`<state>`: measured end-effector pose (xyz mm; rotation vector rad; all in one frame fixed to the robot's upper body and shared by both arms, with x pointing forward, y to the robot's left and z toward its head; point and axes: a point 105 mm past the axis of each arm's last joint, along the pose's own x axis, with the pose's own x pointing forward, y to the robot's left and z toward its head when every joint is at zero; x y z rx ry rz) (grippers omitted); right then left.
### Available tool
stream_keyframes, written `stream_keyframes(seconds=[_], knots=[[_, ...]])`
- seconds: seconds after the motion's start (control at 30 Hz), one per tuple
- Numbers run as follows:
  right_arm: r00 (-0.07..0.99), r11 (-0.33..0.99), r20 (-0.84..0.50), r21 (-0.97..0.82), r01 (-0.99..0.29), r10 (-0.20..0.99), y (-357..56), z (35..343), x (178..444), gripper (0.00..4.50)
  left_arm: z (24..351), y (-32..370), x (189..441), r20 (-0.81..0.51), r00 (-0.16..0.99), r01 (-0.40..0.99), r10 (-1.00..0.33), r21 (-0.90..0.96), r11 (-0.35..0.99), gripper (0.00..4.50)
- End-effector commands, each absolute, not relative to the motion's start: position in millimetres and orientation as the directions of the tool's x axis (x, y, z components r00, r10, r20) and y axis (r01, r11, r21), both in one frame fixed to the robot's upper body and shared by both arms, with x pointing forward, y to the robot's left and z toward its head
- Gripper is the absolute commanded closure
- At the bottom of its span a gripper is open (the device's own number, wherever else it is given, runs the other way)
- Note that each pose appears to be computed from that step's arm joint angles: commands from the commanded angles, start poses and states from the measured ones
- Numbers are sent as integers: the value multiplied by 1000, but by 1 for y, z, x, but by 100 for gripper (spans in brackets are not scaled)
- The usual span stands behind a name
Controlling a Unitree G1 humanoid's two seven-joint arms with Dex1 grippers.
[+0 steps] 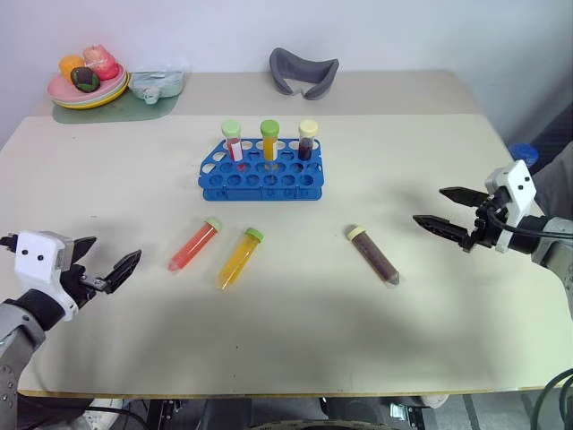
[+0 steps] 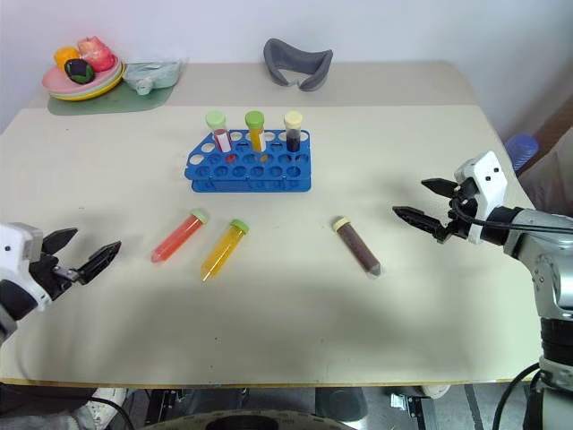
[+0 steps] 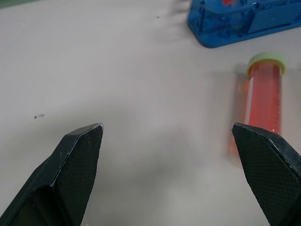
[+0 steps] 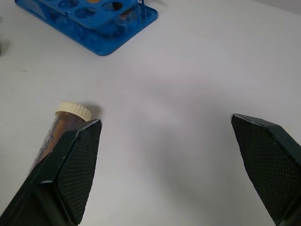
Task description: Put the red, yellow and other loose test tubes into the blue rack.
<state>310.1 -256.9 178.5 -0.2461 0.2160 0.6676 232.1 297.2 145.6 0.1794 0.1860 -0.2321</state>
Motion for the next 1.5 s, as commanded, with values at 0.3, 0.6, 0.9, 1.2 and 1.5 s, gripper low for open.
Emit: stream_keyframes(seconds=[0.3,0.6,0.9,1.2,1.5], knots=[[782,754,-234,-215,-621,578,-248,195,318,0,160,290,235,-141,963,255,-231,183,950,3],[758,732,-270,-209,-649,594,-220,209,302,0,167,234,256,-110,893,449,-436,185,874,3],[698,781,-541,-113,-614,470,-187,194,270,0,161,133,263,-174,559,824,-811,233,517,3],[703,830,-620,-146,-539,348,-165,166,281,0,134,104,251,-243,364,920,-899,243,307,3],[601,850,-739,-74,-521,303,-151,153,298,0,121,90,233,-236,292,942,-927,241,235,3]])
